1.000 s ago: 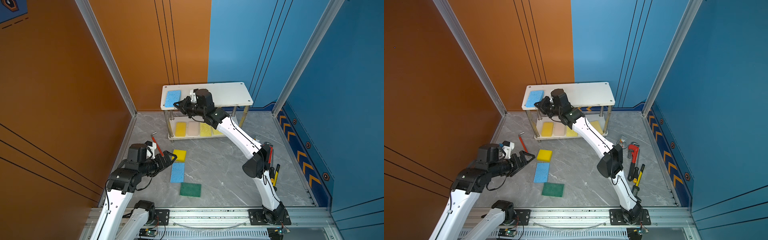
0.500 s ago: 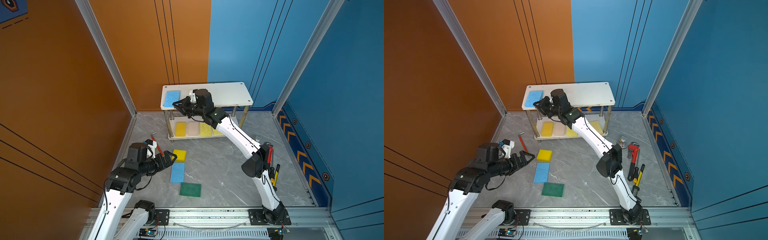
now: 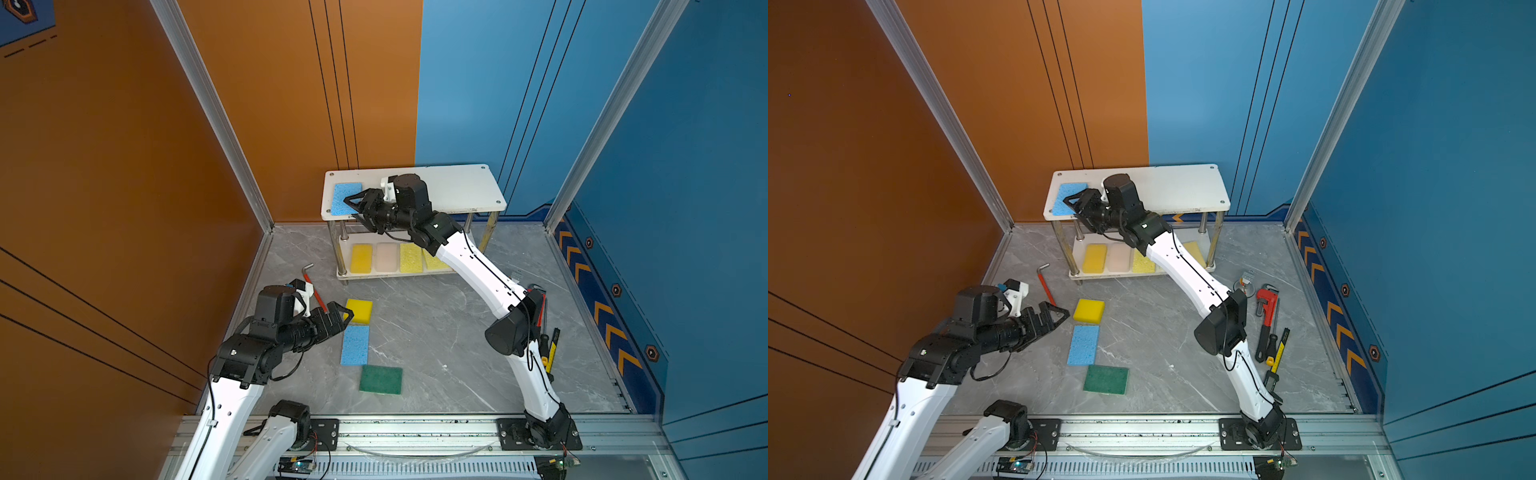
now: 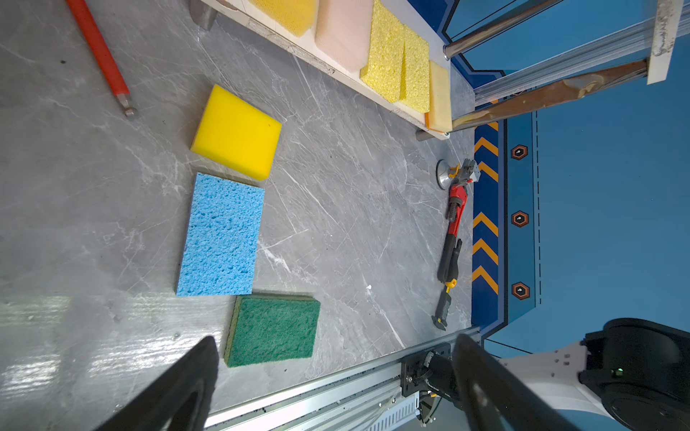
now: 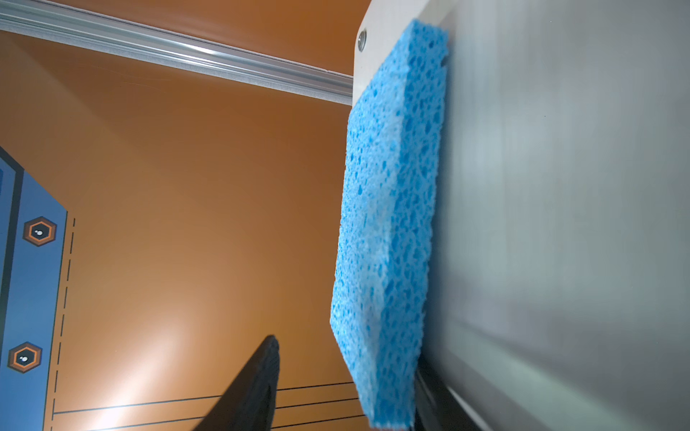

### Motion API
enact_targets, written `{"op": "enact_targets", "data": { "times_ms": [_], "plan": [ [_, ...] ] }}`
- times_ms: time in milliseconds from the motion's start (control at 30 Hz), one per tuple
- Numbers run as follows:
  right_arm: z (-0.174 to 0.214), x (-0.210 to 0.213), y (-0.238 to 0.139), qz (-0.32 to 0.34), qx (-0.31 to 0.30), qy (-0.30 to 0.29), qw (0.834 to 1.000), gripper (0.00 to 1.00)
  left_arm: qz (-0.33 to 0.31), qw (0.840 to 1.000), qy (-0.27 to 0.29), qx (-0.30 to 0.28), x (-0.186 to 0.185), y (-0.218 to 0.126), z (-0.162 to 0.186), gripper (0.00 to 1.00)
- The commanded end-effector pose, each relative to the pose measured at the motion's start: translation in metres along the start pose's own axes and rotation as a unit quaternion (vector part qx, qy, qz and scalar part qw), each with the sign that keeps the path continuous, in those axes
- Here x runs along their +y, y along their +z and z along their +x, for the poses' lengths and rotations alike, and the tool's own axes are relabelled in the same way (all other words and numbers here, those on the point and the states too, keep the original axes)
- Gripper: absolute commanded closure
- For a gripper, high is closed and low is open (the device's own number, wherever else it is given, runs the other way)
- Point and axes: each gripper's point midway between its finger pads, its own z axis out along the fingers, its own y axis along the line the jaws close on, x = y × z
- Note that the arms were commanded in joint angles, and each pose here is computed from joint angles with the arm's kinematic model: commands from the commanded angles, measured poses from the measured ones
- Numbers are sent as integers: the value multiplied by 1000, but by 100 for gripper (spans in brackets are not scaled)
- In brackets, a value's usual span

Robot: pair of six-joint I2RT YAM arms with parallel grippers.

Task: Place and organize the cleaning sponges onto the shelf
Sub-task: 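Lower the blue sponge flat onto the top shelf surface with the right gripper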

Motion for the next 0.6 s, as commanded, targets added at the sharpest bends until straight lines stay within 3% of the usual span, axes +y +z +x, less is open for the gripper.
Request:
{"op": "enact_targets", "data": {
  "times_ms": [0,333,567],
  "plan": [
    [-6,-20,-23,73,-19,19,997,46,-2,1000,18,-6,-4,-6,-2,2],
    [-2,-28,-25,94,-24,52,994,44,-1,1000,16,0,-3,-6,2,2],
    [-1,-20,-25,84,-18,30,996,41,-8,1000,23,0,-2,-7,2,2]
  ]
}}
